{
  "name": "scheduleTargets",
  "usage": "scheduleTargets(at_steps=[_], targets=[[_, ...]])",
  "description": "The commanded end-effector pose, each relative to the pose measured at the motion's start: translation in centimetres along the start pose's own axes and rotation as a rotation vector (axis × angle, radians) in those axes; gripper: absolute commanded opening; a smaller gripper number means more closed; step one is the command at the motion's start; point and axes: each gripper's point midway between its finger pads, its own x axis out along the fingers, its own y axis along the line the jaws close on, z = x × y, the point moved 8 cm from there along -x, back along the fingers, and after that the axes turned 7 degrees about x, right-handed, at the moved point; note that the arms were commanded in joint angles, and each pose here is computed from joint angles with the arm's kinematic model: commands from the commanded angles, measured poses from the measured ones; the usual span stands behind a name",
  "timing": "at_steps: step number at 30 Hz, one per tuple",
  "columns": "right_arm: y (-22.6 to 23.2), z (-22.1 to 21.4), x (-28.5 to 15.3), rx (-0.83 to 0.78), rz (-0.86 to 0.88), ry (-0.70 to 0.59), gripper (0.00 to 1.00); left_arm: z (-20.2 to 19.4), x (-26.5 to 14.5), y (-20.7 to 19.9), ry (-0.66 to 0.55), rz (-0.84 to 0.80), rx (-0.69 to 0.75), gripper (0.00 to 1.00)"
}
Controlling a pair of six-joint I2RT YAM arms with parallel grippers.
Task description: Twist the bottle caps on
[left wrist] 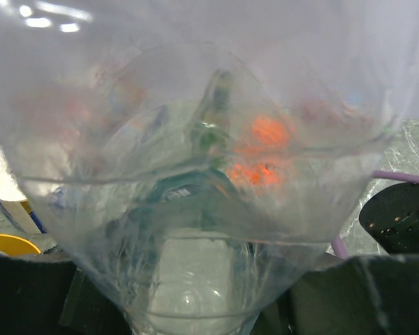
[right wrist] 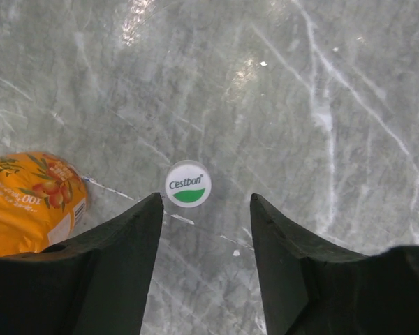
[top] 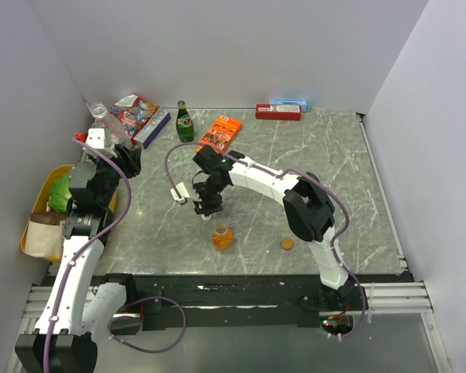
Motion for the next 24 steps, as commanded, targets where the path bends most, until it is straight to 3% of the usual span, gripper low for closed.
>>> scheduleTargets(at_steps=[1,24], targets=[[0.3,0.2,0.9,-0.038,0.0,0.001,0.64,1.4,0.0,0.0,-0.06,0.0,0.02,0.06],[0.8,-2.1,3.4,-0.036,0.03,0.093,0.64,0.3,-0.4,-0.1,-0.038,-0.02,0.024,0.09]])
